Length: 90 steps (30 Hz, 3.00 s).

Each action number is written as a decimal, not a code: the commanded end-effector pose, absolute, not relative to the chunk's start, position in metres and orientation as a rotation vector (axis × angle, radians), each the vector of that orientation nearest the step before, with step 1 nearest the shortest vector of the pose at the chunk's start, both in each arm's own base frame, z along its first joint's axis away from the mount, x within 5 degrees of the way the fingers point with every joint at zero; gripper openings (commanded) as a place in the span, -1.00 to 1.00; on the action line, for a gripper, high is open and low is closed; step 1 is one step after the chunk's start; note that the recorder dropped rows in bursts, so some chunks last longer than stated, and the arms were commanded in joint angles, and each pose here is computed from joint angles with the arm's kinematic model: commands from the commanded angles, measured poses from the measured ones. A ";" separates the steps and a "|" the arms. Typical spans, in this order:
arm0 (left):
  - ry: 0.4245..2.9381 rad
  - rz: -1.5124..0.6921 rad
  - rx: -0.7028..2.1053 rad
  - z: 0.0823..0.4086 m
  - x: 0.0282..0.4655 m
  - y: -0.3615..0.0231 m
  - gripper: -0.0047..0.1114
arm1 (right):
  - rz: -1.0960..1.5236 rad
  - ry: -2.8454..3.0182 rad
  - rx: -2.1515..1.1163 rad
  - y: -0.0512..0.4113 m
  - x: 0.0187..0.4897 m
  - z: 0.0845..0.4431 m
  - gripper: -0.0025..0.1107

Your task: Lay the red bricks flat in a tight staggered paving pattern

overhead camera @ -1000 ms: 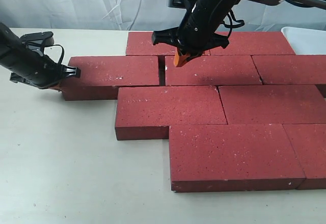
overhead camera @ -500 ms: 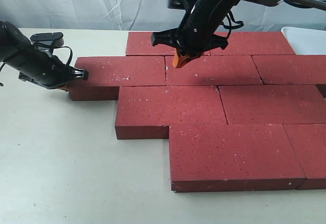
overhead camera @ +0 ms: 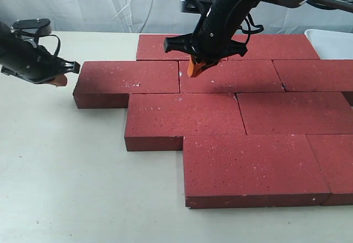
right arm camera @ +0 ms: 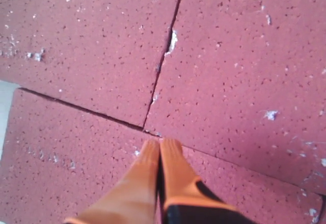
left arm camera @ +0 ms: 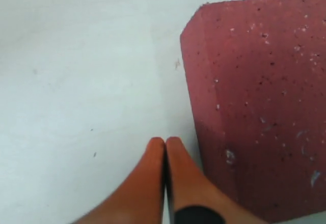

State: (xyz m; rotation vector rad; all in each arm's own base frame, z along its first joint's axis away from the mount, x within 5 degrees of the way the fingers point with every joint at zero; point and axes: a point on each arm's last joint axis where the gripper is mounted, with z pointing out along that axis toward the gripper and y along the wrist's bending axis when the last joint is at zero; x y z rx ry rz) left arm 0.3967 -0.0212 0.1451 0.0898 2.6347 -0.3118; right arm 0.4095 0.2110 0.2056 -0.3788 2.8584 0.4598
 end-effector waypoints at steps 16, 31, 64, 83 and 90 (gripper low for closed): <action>2.680 -0.522 -0.062 0.213 0.335 -0.015 -0.92 | 0.496 2.944 -0.514 0.224 0.377 0.237 -0.96; 2.665 -0.258 0.202 0.249 0.274 -0.100 -0.92 | 0.509 2.897 -0.730 0.269 0.337 0.256 -0.96; 2.654 -0.178 0.242 0.262 0.263 -0.099 -0.92 | 0.163 2.490 0.059 0.012 0.237 0.320 -0.96; 2.654 -0.177 0.245 0.262 0.263 -0.099 -0.92 | 0.029 2.020 -0.010 0.003 0.123 0.352 -0.96; 2.654 -0.177 0.245 0.262 0.263 -0.099 -0.92 | 0.003 1.886 -0.019 0.001 0.088 0.353 -0.96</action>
